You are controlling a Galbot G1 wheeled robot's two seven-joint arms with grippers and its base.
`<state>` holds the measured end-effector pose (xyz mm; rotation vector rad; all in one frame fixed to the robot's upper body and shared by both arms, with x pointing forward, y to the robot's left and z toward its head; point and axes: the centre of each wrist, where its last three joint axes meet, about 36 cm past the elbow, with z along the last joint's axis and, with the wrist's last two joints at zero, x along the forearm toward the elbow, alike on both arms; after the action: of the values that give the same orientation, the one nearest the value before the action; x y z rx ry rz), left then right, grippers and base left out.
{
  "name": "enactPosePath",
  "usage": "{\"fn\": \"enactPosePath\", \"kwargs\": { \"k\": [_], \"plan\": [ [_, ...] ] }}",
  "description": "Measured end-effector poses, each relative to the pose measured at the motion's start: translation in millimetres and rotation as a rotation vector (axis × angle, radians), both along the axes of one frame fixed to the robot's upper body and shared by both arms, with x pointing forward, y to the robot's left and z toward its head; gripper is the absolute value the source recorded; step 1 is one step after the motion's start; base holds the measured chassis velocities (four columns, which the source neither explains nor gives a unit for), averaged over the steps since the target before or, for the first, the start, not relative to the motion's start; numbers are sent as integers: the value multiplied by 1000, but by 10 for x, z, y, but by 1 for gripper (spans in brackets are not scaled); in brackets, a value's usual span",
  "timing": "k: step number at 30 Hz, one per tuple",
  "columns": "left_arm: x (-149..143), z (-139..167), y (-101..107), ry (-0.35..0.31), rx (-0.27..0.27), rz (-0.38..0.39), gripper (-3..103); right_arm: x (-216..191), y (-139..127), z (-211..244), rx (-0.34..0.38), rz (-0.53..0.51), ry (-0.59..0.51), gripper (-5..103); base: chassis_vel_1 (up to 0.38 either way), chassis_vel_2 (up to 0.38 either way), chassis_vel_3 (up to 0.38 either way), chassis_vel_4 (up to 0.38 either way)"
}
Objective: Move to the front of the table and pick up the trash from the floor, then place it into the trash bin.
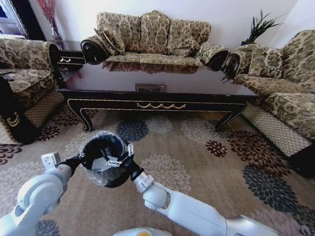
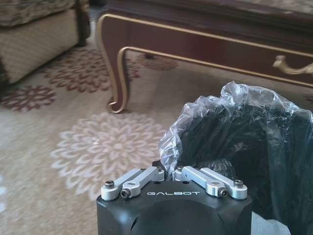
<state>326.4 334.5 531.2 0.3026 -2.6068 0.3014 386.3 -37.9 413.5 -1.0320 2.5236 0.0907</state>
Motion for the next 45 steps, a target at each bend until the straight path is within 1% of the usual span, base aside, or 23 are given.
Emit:
{"fn": "enactPosePath", "kwargs": {
  "k": [1, 2, 4, 6, 9, 10, 11, 13, 14, 15, 17, 19, 22, 24, 25, 29, 30, 33, 34, 37, 39, 42, 45],
  "plan": [
    [0, 0, 0, 0, 0, 0, 4, 0, 0, 0, 0, 0, 0, 100, 0, 0, 0, 0],
    [27, -73, 67, 12, -1, 34, 4, 68, -59, 34, 11, -33, 14, 100, 0, 0, 0, 0],
    [48, -161, 137, 26, -12, 71, 4, 157, -142, 91, 26, -80, 27, 100, 0, 0, 0, 0],
    [55, -202, 170, 31, -20, 88, 4, 192, -178, 117, 33, -99, 29, 100, 0, 0, 0, 0],
    [126, -391, 371, 50, -49, 191, 4, 363, -365, 198, 62, -183, 24, 100, 0, 0, 0, 0],
    [126, -391, 371, 50, -49, 191, 4, 363, -365, 198, 62, -183, 24, 100, 0, 0, 0, 0],
    [153, -459, 456, 56, -56, 235, 4, 407, -430, 203, 74, -206, 31, 100, 0, 0, 0, 0],
    [184, -573, 576, 63, -71, 289, 4, 450, -515, 202, 88, -233, 48, 100, 0, 0, 0, 0],
    [184, -573, 576, 63, -71, 289, 4, 450, -515, 202, 88, -233, 48, 100, 0, 0, 0, 0],
    [197, -652, 647, 68, -82, 312, 4, 472, -570, 199, 93, -251, 56, 100, 0, 0, 0, 0],
    [203, -783, 723, 70, -103, 324, 4, 503, -660, 171, 92, -280, 59, 100, 0, 0, 0, 0],
    [204, -807, 733, 69, -106, 323, 4, 505, -669, 165, 92, -284, 60, 100, 0, 0, 0, 0],
    [228, -959, 763, 38, -109, 305, 4, 524, -745, 93, 88, -319, 68, 100, 0, 0, 0, 0],
    [232, -968, 767, 32, -108, 302, 4, 527, -751, 85, 87, -323, 69, 100, 0, 0, 0, 0],
    [260, -999, 797, 10, -96, 301, 4, 540, -776, 52, 84, -335, 70, 100, 0, 0, 0, 0],
    [288, -1017, 858, 5, -101, 317, 4, 558, -807, 13, 78, -349, 68, 100, 0, 0, 0, 0],
    [291, -1036, 896, 10, -116, 332, 4, 573, -824, -19, 72, -359, 65, 100, 0, 0, 0, 0],
    [284, -1044, 910, 21, -129, 341, 4, 583, -834, -43, 68, -364, 65, 100, 0, 0, 0, 0],
    [263, -1049, 920, 41, -155, 354, 4, 598, -837, -73, 61, -370, 65, 100, 0, 0, 0, 0],
    [208, -1053, 935, 71, -191, 377, 4, 620, -816, -113, 57, -375, 68, 100, 0, 0, 0, 0],
    [199, -1065, 955, 79, -194, 385, 4, 621, -805, -116, 58, -374, 69, 100, 0, 0, 0, 0],
    [162, -1173, 1074, 130, -187, 432, 4, 621, -784, -123, 58, -371, 70, 100, 0, 0, 0, 0],
    [147, -1226, 1121, 142, -188, 445, 4, 623, -784, -131, 56, -371, 70, 100, 0, 0, 0, 0]
  ]
}}
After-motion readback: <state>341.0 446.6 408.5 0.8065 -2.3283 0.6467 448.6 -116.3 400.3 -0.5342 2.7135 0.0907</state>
